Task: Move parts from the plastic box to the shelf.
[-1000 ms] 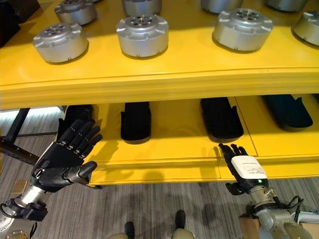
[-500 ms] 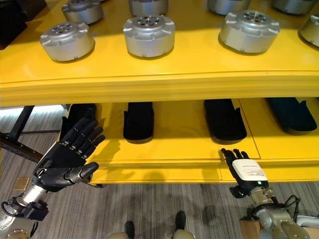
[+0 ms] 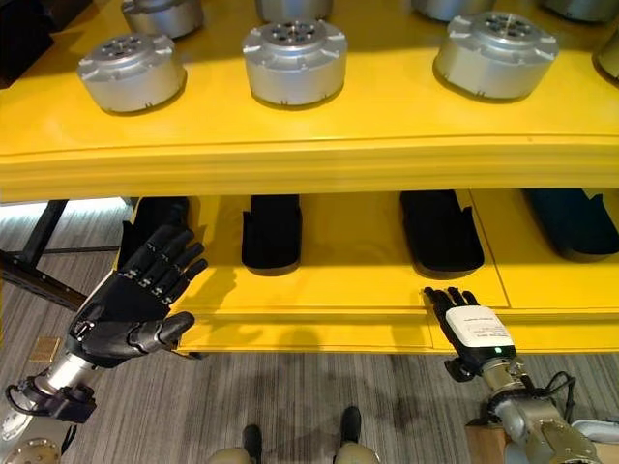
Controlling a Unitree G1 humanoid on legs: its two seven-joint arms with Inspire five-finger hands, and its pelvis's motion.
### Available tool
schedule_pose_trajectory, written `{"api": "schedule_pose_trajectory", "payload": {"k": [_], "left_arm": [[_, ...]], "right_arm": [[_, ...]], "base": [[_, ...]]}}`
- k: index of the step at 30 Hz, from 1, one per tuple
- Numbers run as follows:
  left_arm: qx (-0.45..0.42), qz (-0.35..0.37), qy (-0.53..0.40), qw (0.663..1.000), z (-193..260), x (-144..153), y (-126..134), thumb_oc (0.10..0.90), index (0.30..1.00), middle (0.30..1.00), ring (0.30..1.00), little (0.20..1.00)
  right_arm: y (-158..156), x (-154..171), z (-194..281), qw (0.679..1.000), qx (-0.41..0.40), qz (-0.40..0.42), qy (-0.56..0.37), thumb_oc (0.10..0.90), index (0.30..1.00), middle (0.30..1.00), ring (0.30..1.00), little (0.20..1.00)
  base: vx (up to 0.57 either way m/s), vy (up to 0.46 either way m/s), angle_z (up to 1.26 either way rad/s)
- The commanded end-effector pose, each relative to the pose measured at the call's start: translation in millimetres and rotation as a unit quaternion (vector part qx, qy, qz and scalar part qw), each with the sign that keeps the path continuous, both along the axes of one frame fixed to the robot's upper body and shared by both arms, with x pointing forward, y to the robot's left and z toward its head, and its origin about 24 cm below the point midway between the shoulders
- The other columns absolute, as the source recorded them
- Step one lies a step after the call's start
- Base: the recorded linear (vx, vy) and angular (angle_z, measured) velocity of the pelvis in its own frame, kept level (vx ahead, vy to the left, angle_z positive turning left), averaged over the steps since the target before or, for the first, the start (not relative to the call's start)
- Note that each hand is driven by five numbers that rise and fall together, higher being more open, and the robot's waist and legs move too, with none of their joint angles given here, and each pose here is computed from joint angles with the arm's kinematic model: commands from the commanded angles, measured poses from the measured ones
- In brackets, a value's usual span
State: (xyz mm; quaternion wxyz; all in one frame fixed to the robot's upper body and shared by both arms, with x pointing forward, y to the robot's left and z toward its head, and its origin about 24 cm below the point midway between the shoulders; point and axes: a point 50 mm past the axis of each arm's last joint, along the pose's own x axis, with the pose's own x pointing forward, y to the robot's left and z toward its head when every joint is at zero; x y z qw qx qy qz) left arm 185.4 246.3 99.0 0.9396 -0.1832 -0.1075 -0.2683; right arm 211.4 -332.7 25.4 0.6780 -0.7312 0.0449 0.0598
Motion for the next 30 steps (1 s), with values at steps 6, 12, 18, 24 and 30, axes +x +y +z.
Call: {"api": "schedule_pose_trajectory", "payload": {"k": [6,12,18,24,30], "left_arm": [[0.03,-0.032,-0.094,0.995,34.0,10.8,-1.0,0.9,1.0,1.0,1.0,1.0],[0.031,-0.038,-0.097,0.994,35.1,13.5,-3.5,0.9,1.0,1.0,1.0,1.0],[0.031,-0.04,-0.097,0.994,35.7,14.5,-4.6,0.9,1.0,1.0,1.0,1.0],[0.032,-0.043,-0.099,0.994,36.3,15.8,-5.2,0.9,1.0,1.0,1.0,1.0],[0.034,-0.043,-0.102,0.993,38.0,16.8,-6.5,0.9,1.0,1.0,1.0,1.0]], "right_arm": [[-16.5,31.3,39.2,0.997,-0.055,-0.023,-0.052,0.9,1.0,1.0,1.0,1.0],[-24.0,32.8,37.9,0.996,-0.073,-0.037,-0.043,0.9,1.0,1.0,1.0,1.0],[-25.2,36.0,39.0,0.995,-0.08,-0.038,-0.036,0.9,1.0,1.0,1.0,1.0],[-24.1,38.2,38.6,0.995,-0.093,-0.033,-0.023,0.9,1.0,1.0,1.0,1.0],[-35.1,37.2,37.5,0.991,-0.11,-0.079,-0.007,0.9,1.0,1.0,1.0,1.0]], "base": [[0.0,0.0,0.0],[0.0,0.0,0.0],[0.0,0.0,0.0],[0.0,0.0,0.0],[0.0,0.0,0.0]]}}
